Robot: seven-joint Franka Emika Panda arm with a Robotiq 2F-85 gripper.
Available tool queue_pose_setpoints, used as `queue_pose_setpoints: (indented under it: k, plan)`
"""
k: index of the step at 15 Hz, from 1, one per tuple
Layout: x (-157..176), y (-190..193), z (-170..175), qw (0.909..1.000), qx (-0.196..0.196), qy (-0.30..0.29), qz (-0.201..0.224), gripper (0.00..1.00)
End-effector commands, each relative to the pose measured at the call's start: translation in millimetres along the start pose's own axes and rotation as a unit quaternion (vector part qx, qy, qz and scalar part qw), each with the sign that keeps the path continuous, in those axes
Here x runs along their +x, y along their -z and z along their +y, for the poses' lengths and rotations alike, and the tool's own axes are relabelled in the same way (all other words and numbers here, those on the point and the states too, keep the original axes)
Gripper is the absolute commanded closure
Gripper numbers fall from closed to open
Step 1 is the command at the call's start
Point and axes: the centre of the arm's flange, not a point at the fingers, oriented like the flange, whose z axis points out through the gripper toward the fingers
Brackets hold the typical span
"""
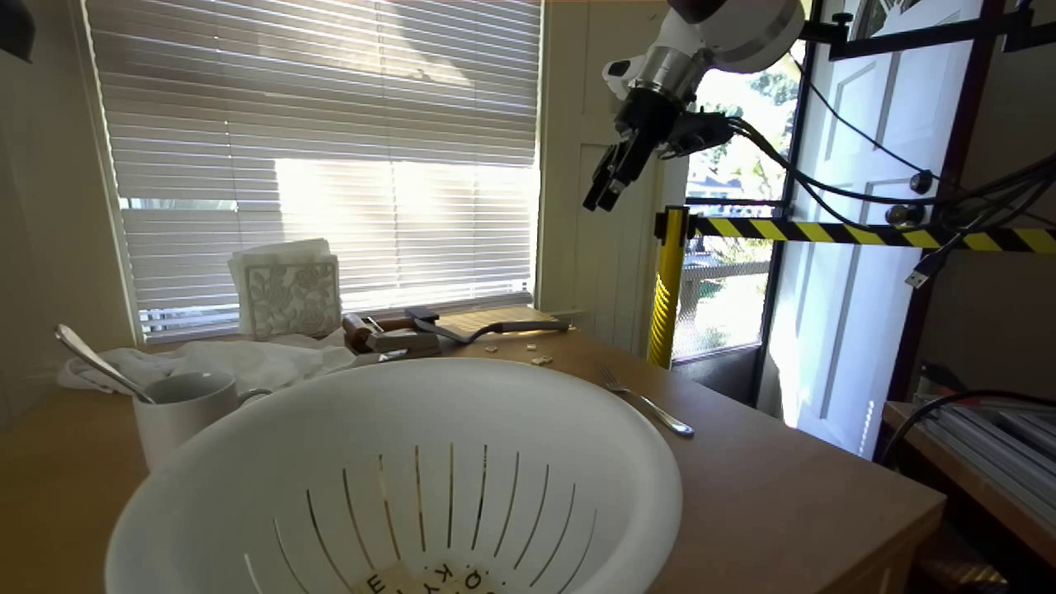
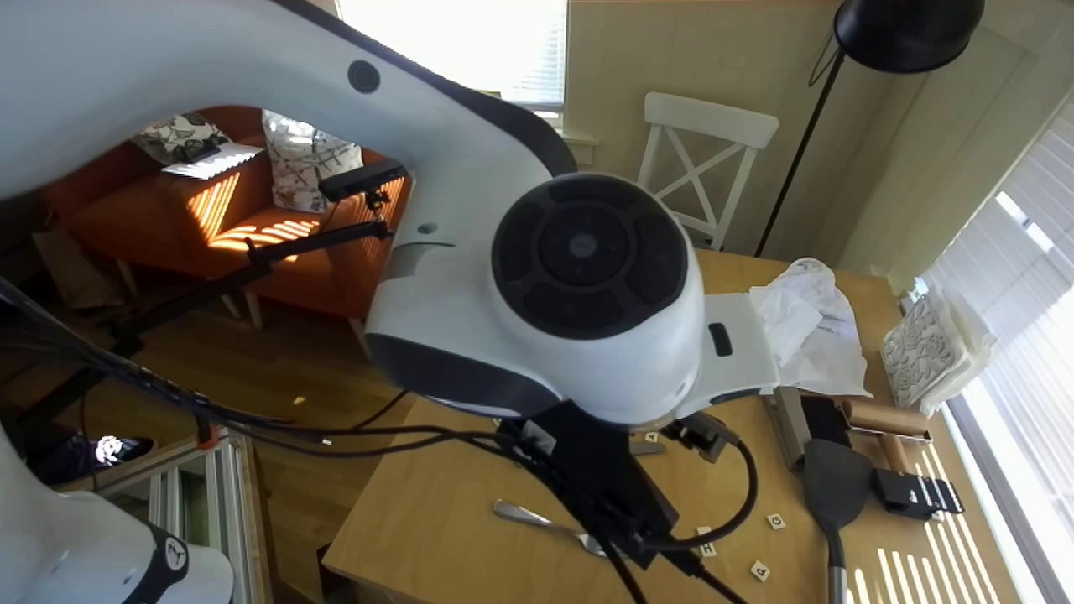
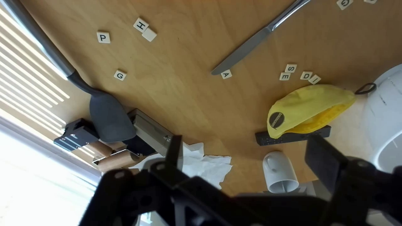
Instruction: Use the spatula to move the contents on the table to the left
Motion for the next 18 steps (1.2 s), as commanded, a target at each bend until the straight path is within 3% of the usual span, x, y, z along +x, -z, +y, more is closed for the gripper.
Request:
queue_pose_setpoints:
  k: [1, 3, 10, 18]
  plan:
    - [7, -35, 23, 0.9980, -0.031, 0.054, 0.003, 0.00]
    - [11, -59, 36, 0.9937, -0.055, 0.097, -0.010, 0.00]
    - [29, -121, 108, 0.9824, -0.090, 0.158, -0.041, 0.00]
    - [23, -159, 217, 0.9743, -0.069, 0.206, -0.059, 0.00]
